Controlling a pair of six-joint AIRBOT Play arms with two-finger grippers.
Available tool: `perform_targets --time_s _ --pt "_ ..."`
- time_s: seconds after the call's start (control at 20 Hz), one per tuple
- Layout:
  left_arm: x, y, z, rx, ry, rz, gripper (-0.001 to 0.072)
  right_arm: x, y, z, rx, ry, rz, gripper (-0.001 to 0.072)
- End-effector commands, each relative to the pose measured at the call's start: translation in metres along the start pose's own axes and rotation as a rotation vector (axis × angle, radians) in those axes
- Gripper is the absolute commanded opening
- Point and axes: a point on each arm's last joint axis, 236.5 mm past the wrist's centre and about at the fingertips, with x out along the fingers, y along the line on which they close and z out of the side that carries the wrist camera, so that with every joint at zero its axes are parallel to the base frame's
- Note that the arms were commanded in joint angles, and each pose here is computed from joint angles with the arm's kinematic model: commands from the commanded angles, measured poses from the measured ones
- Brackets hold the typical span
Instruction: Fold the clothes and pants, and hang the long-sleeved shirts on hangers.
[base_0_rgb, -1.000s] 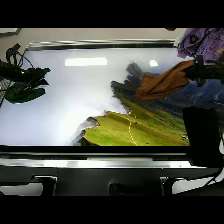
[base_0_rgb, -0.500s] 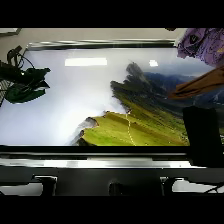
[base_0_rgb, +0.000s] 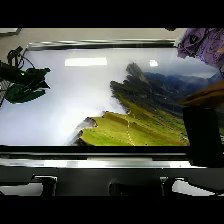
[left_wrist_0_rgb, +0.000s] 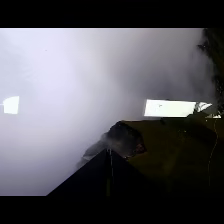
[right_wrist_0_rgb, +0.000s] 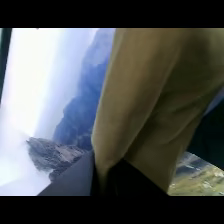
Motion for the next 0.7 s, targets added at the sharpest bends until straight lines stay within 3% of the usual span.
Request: perform_targets --time_s 0.0,0.35,0.65 --pt "0.000 0.000 0.000 0.001 0.002 0.000 0.0021 -0.013 -0.035 -0.011 -0.017 0.034 -0.152 0.0026" --pt "0.000 0.000 0.000 0.000 0.002 0.000 0.0021 -0.044 -0.124 -0.010 -0.200 0.086 -0.548 0.0026" --pt "0.000 0.000 -0.001 0.000 0.002 0.000 0.0021 -0.032 -0.177 -0.036 -0.214 0.209 -0.706 0.0028"
